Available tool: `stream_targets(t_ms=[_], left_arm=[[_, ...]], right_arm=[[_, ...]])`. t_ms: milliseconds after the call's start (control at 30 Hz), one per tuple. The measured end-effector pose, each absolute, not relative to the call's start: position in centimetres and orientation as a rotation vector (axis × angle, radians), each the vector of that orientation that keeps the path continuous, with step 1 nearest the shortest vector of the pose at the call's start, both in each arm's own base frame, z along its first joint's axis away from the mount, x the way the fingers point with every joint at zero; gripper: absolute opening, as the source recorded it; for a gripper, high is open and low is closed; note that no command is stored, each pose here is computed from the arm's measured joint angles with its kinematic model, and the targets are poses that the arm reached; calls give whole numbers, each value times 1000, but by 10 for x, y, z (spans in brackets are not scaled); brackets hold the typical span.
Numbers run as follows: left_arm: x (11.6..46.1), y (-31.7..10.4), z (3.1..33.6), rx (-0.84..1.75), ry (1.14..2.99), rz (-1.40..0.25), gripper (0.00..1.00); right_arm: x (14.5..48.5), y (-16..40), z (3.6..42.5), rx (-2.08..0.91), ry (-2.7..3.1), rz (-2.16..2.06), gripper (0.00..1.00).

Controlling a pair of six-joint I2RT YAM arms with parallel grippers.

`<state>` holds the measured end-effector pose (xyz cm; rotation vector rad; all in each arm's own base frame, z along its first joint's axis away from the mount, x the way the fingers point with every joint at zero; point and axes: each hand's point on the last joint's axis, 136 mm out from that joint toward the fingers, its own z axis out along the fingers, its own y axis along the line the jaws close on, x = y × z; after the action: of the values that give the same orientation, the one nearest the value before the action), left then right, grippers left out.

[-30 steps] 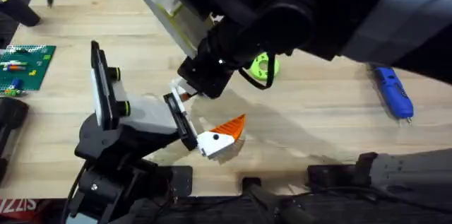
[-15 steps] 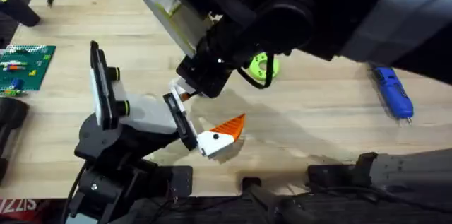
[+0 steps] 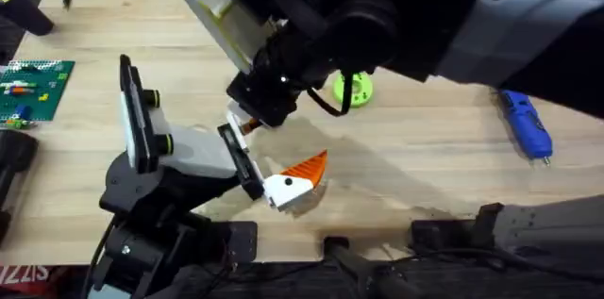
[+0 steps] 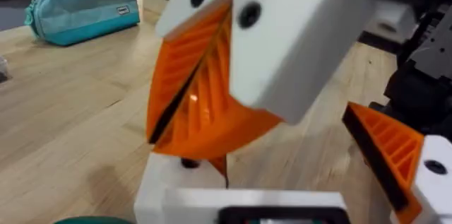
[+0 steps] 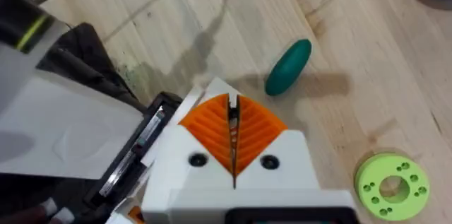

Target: Pick up the gripper from the table and insert it into the empty holder that is missing its gripper. Then pick up a screw, insert it into the mounting hole, and use the screwdriver to tighten it. Finally, clean up the table by picking up the vegetable and placing it into the bucket.

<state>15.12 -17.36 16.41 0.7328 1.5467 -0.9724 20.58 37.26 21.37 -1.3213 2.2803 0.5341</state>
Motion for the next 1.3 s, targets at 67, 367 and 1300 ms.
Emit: stream_targets(t_ms=[67, 367, 1300], left_arm=[[151, -174, 164, 735, 1546, -971, 988], [150, -174, 164, 737, 1546, -976, 988], [150, -174, 164, 740, 1545, -979, 986]], right_arm=[[205, 372, 211, -1325, 2288, 531, 13], [204, 370, 208, -1334, 2305, 525, 13], [203, 370, 208, -1335, 2306, 524, 10]])
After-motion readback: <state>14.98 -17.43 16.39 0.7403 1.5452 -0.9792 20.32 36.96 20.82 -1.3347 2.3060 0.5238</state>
